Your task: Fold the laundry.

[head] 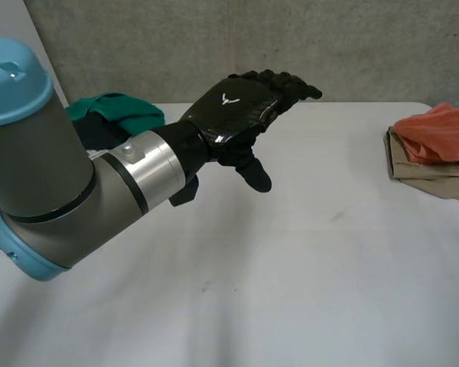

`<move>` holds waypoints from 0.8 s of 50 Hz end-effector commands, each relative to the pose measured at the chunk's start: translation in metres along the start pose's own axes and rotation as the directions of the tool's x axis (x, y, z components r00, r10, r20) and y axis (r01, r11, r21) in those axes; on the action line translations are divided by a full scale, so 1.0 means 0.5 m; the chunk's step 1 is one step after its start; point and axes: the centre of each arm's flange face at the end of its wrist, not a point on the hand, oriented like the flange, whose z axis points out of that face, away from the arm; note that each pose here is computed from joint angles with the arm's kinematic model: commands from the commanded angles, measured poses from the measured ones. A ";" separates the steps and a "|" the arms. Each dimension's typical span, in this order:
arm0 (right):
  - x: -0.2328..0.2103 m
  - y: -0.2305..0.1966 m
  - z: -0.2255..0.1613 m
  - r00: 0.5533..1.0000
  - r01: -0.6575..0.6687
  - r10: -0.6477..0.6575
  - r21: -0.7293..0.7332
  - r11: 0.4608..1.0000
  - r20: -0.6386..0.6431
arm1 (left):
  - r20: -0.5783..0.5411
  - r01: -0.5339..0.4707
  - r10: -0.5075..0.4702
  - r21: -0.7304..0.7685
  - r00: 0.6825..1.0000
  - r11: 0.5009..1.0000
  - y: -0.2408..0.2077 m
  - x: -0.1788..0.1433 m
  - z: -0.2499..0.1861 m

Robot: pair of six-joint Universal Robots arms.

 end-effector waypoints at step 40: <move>-0.464 -0.207 -0.321 0.880 0.010 -0.044 0.075 0.997 0.473 | 0.507 -0.320 0.475 -0.365 0.719 0.874 0.265 -0.577 -0.138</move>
